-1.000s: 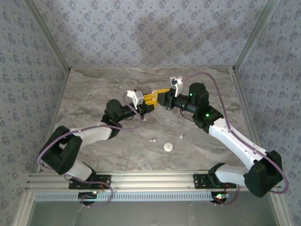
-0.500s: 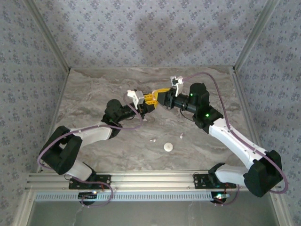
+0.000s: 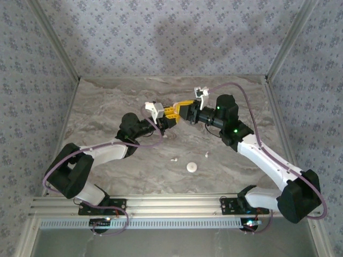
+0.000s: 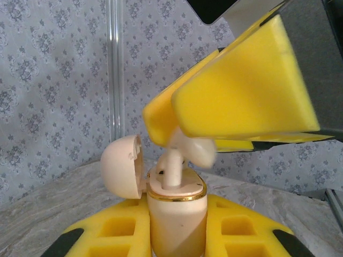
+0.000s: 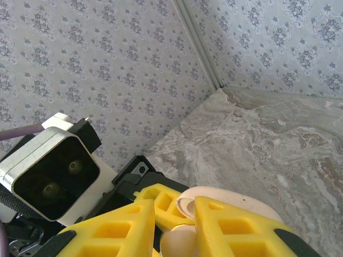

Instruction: Insert wireless bluetooth earbuds into charging case

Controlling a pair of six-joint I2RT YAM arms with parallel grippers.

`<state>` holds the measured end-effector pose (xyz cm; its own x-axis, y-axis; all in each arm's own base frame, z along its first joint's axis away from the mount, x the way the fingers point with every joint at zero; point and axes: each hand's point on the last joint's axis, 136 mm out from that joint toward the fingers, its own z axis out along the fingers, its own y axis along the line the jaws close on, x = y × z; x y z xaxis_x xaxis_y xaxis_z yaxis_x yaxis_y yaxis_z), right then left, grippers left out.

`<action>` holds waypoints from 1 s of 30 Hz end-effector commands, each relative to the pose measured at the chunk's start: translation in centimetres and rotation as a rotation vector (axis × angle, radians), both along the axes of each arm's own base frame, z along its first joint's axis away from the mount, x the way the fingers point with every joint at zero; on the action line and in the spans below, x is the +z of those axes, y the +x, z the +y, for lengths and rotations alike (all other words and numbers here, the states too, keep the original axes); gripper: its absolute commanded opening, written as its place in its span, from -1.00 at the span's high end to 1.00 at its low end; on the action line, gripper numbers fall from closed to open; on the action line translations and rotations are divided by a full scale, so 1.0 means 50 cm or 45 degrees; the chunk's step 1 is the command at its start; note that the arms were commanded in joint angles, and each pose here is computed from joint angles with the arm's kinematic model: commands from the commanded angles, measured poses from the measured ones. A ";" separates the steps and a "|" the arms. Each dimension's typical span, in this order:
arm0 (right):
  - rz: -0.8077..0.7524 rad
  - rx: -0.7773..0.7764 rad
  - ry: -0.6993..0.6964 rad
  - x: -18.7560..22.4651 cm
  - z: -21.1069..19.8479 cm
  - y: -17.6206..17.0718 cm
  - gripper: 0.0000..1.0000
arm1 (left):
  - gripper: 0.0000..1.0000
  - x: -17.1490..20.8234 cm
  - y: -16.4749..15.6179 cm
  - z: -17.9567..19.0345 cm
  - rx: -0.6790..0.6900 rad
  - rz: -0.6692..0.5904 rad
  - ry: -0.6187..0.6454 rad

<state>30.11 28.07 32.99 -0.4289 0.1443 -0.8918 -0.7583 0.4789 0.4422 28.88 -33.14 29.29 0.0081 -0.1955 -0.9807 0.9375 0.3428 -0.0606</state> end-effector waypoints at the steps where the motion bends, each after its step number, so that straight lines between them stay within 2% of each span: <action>1: 0.166 0.084 -0.071 -0.082 0.015 -0.021 0.43 | 0.78 0.116 -0.015 0.014 0.014 -0.161 -0.160; 18: 0.215 0.069 -0.135 -0.122 0.012 -0.008 0.38 | 0.78 0.124 -0.019 0.016 0.008 -0.176 -0.174; 30: 0.209 0.020 -0.134 -0.097 0.009 0.009 0.32 | 0.78 0.115 -0.023 0.015 0.002 -0.172 -0.150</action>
